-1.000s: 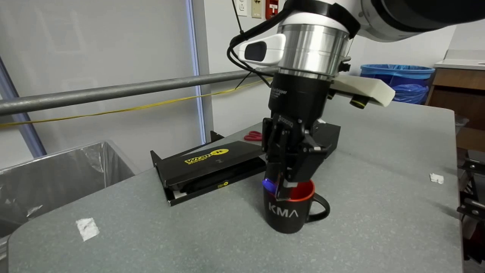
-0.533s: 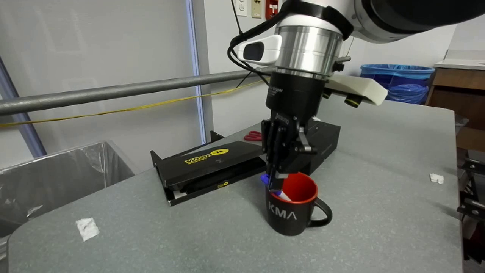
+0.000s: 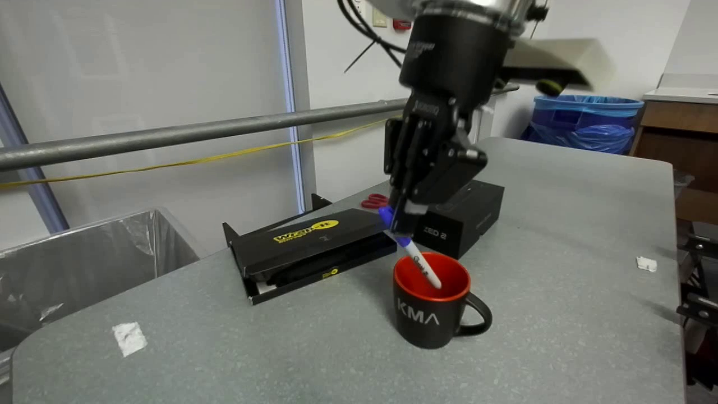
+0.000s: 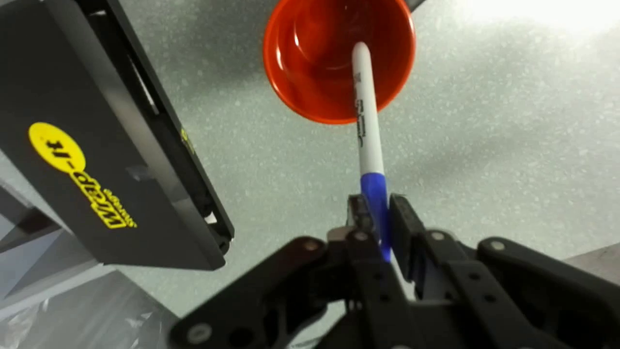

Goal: Pick up the pen from the cup and put it on the table.

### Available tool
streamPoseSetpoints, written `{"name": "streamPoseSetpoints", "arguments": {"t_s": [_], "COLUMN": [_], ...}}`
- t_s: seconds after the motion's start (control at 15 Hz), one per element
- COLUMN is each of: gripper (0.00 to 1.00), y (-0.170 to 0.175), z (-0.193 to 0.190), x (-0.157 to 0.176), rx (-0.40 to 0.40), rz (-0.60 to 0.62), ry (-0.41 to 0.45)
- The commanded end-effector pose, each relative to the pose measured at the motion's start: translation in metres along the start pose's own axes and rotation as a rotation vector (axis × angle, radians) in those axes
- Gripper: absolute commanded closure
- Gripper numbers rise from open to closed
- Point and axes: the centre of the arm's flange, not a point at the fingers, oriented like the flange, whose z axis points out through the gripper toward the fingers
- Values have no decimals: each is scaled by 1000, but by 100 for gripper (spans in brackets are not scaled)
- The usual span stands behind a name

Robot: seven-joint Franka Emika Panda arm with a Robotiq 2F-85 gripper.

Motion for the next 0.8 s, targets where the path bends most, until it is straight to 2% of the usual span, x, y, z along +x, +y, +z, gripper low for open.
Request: {"name": "streamPoseSetpoints", "arguments": {"t_s": [0.0, 0.13, 0.27, 0.4, 0.73], "gripper": [96, 96, 96, 96, 96], "y": [-35, -36, -24, 2, 54], "z": [-82, -99, -95, -64, 36], "x": [-25, -42, -67, -100, -182], "rx": [-76, -106, -100, -58, -39], "rz": [27, 74, 142, 214, 401], "ry": [21, -31, -112, -207, -423]}}
